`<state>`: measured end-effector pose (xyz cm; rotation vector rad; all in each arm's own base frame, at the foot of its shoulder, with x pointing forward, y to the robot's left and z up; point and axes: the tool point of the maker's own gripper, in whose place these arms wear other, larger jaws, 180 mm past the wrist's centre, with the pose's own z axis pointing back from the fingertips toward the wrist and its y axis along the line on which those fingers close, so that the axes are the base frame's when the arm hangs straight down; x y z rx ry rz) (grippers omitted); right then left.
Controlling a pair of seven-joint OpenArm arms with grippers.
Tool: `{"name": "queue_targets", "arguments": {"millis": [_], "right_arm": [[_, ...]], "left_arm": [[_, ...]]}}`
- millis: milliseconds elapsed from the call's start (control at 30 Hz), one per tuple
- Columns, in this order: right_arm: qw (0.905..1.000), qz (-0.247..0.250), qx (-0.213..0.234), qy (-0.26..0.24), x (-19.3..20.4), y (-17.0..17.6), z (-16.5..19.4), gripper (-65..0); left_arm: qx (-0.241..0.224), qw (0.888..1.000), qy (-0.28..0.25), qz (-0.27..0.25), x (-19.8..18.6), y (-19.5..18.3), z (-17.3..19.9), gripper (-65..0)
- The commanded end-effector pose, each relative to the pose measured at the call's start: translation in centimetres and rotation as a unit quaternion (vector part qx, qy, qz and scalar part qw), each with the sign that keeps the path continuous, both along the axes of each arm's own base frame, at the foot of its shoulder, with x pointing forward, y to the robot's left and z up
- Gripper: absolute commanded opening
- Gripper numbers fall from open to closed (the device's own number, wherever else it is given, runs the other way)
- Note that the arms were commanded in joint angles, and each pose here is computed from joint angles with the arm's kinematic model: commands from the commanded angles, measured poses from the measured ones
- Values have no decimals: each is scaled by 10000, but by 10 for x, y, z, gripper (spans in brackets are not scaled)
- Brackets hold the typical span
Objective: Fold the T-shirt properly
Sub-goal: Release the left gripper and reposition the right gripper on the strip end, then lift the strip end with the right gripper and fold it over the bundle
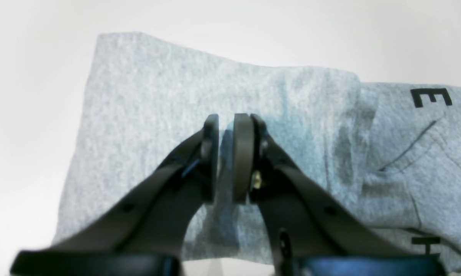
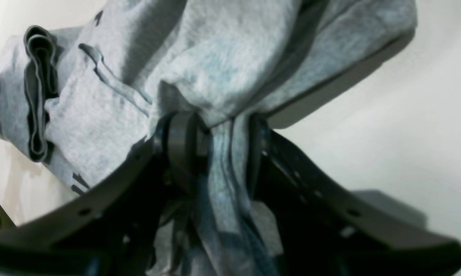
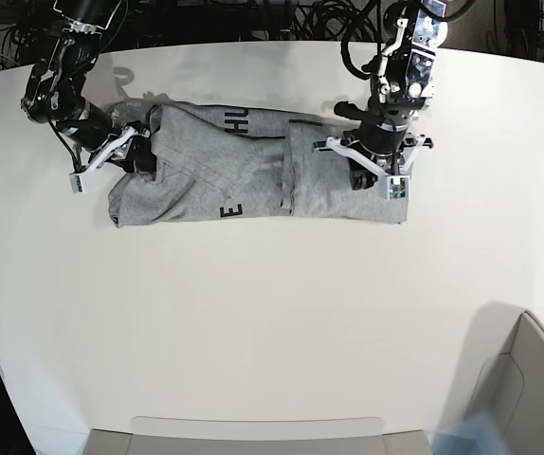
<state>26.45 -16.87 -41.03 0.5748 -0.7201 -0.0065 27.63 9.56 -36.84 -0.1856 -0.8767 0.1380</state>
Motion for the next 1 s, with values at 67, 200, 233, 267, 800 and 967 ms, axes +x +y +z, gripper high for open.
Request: {"name": "queue_targets", "arguments": {"millis": [67,200,233,267,800,967], "right_arm": [[9993,244,-249,-136,10,5,5,-452],[9990,292,-316,-141,14,6,6,-489],[9987,312,-383,-133,14,4,6,-530],[9984,337,-410,-174,18,4,8,-569],[9652,487,-2569,16,27,-98,27,-650],[9388,570,-3382,-333,34,-101,60,-650]], "left_arm": [[17,9998,-209,-10,6,1,10,-585],[27,9999,-156,-5,2,2,7,-585],[27,9999,-133,-5,1,2,6,-585],[27,9999,-125,-5,0,2,6,-585],[24,9999,-141,0,0,2,7,-585],[26,9999,-142,8,0,2,7,-585]]}}
